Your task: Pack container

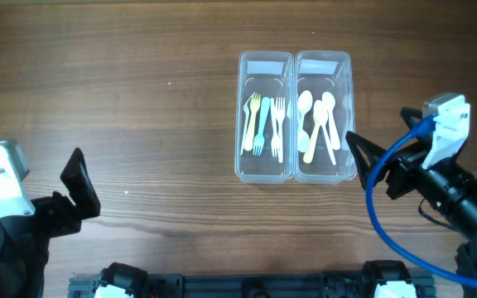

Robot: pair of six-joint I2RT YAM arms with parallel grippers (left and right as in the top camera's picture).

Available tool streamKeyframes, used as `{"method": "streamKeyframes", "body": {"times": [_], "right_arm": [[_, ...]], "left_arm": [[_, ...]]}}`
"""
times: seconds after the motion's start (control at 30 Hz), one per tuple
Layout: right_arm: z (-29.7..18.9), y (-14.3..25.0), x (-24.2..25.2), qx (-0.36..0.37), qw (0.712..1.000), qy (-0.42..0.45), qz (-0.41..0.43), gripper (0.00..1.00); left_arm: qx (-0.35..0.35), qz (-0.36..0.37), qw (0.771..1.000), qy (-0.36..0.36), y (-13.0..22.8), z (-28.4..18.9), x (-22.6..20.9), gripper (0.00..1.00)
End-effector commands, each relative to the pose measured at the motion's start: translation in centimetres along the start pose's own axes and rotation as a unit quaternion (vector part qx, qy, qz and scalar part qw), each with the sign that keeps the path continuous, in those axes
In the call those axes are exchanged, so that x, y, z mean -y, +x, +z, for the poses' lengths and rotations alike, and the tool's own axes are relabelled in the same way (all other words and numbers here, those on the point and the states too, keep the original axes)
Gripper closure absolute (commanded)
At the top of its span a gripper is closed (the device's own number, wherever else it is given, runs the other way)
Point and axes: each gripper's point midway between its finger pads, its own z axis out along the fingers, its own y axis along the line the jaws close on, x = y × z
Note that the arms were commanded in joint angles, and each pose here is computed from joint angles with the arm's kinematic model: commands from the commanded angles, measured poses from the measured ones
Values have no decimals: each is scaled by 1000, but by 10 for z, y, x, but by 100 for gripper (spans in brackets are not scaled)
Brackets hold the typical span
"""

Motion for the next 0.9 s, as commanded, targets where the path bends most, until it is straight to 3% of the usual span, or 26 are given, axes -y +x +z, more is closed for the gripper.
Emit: {"method": "streamKeyframes", "body": {"times": [0.0, 0.2, 0.27, 0.4, 0.5, 0.87], "right_arm": [[-2, -2, 21, 2, 997, 71, -14, 0], [-5, -4, 38, 4, 992, 123, -35, 0], [-8, -8, 38, 10, 991, 123, -46, 0], [-19, -12, 33, 26, 990, 125, -61, 1], [-33, -17, 31, 47, 987, 136, -67, 0], [-28, -9, 35, 28, 988, 140, -61, 0]], "left_arm": [[5, 1, 1000, -23, -3, 2, -7, 0], [-35, 26, 999, -26, 17, 44, 10, 0], [-19, 43, 999, -15, 15, 66, 23, 0], [24, 76, 994, 76, -1, 78, 62, 0], [32, 79, 994, 71, -6, 81, 62, 0], [-65, 114, 990, 58, 37, 95, 59, 0]]}}
